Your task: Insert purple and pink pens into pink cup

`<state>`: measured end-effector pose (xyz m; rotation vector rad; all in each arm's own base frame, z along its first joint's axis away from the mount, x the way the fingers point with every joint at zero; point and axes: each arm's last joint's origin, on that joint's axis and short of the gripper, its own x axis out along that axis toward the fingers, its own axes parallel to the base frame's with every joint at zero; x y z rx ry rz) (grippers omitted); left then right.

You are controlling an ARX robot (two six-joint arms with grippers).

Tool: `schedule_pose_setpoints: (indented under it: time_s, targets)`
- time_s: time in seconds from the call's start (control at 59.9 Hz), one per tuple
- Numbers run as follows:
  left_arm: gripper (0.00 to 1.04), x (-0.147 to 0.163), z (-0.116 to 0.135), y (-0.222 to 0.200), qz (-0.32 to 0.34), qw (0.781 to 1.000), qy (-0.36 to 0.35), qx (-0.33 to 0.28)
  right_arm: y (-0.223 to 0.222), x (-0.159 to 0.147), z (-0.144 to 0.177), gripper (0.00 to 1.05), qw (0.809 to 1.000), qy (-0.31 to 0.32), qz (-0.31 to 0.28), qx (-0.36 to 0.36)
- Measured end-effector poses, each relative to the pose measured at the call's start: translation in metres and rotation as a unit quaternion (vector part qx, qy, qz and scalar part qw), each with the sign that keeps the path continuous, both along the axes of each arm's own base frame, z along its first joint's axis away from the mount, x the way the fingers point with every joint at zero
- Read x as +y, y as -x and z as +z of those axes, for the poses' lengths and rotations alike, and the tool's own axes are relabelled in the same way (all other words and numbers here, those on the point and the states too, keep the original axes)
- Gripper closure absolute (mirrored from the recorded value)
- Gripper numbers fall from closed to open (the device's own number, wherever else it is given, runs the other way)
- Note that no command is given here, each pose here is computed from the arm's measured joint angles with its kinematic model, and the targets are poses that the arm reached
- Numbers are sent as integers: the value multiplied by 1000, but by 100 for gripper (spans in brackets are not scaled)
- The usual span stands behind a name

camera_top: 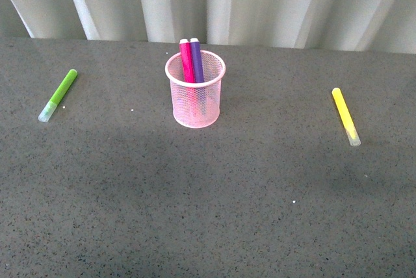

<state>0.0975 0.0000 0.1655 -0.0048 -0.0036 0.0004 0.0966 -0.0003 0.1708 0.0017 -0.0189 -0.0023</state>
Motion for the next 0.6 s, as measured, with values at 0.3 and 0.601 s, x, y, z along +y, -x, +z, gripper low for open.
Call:
schedule_pose_setpoints:
  time_s: [0.3,0.601]
  targets:
    - [7,0,0,0,0,1000,0,0,0,0,0,7,1000,0,0,0]
    - [7,0,0,0,0,1000,0,0,0,0,0,7,1000,0,0,0]
